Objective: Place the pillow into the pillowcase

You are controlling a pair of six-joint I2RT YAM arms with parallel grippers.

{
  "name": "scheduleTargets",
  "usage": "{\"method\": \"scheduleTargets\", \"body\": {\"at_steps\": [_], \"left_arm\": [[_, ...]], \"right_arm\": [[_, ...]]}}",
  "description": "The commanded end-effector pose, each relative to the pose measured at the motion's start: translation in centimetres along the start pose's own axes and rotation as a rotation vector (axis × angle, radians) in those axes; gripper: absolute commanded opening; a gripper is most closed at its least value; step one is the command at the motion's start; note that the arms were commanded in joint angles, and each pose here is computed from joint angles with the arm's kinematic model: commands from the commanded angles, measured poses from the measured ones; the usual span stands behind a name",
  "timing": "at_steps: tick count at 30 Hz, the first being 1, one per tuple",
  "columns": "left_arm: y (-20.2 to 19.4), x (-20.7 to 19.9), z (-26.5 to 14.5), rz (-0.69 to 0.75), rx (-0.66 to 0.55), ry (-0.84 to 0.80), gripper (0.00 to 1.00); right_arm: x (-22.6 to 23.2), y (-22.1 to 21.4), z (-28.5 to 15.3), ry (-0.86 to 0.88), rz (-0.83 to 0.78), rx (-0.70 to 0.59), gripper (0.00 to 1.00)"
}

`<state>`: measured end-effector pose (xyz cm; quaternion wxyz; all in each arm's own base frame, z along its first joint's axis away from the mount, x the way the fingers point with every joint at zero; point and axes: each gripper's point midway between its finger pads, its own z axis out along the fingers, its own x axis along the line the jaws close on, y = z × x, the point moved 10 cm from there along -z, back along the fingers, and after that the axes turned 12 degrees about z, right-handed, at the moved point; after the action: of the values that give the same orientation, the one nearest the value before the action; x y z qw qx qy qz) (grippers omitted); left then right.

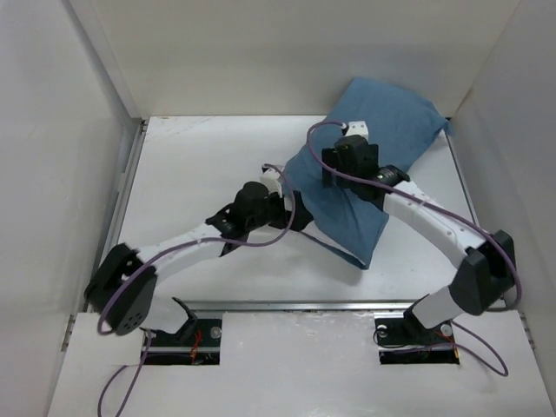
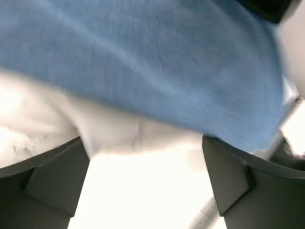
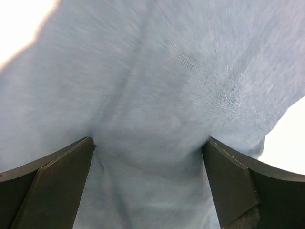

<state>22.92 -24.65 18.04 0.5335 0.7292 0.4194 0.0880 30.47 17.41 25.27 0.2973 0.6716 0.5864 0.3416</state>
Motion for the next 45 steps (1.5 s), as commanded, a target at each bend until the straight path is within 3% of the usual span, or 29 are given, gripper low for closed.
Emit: {"method": "scheduleTargets", "body": {"at_steps": [1,5,6,10,12,15,16,19,28,31,32,35,36,39,40,45], "left_arm": [[1.2,-2.8,-5.0,-0.025,-0.037,-0.065,1.00],[1.5,-2.5,-11.5,-0.105,-0.148,0.095,1.00],[1.2,-1.0,-12.0,-0.154,-0.177,0.251,1.00],[0.2,3.3,-13.7,-0.367,-0.171,0.584,1.00],[-0.4,5.4,-13.2,-0.432,-0.158,0.661,1.00],[-0.8,6.8,-12.2,-0.469,-0.146,0.617,1.00],[-0.9,8.0,-11.8,-0.482,-0.157,0.627,1.00],[-0.7,10.1,-11.4,-0.521,-0.161,0.641,1.00],[-2.5,12.3,-11.2,-0.503,-0.144,0.561,1.00],[-2.3,12.3,-11.2,-0.479,-0.146,0.546,1.00],[-2.4,12.4,-11.2,-0.457,-0.139,0.547,1.00],[-2.1,12.1,-11.3,-0.441,-0.152,0.520,1.00],[-2.1,12.2,-11.3,-0.429,-0.149,0.521,1.00],[-2.2,12.1,-11.4,-0.412,-0.152,0.511,1.00],[-2.2,12.1,-11.4,-0.412,-0.152,0.511,1.00],[-1.7,11.6,-11.0,-0.300,-0.149,0.378,1.00]], "right_arm": [[0.6,2.7,-4.7,0.177,0.074,-0.158,1.00],[1.0,2.1,-10.2,0.427,0.028,-0.202,1.00],[1.2,1.6,-10.8,0.477,-0.022,-0.194,1.00],[4.8,-2.1,-12.5,0.689,-0.256,-0.102,1.00],[7.9,-4.0,-12.8,0.737,-0.386,-0.047,0.95],[10.1,-5.4,-11.9,0.727,-0.528,0.031,0.89],[11.1,-6.9,-10.0,0.695,-0.573,0.090,0.89],[12.8,-7.8,-6.6,0.539,-0.599,0.080,0.89],[13.1,-7.6,-2.3,0.016,-0.534,-0.208,0.94],[12.6,-9.6,-0.1,-0.150,-0.570,-0.232,0.88],[12.2,-9.9,0.3,-0.225,-0.582,-0.257,0.85],[12.1,-11.6,2.1,-0.342,-0.612,-0.290,0.63],[12.1,-11.9,2.5,-0.366,-0.614,-0.301,0.33],[12.0,-12.8,3.3,-0.416,-0.594,-0.325,0.13],[12.3,-12.6,3.3,-0.410,-0.572,-0.332,0.00],[12.7,-7.8,-0.9,-0.232,-0.403,-0.351,0.00]]}}
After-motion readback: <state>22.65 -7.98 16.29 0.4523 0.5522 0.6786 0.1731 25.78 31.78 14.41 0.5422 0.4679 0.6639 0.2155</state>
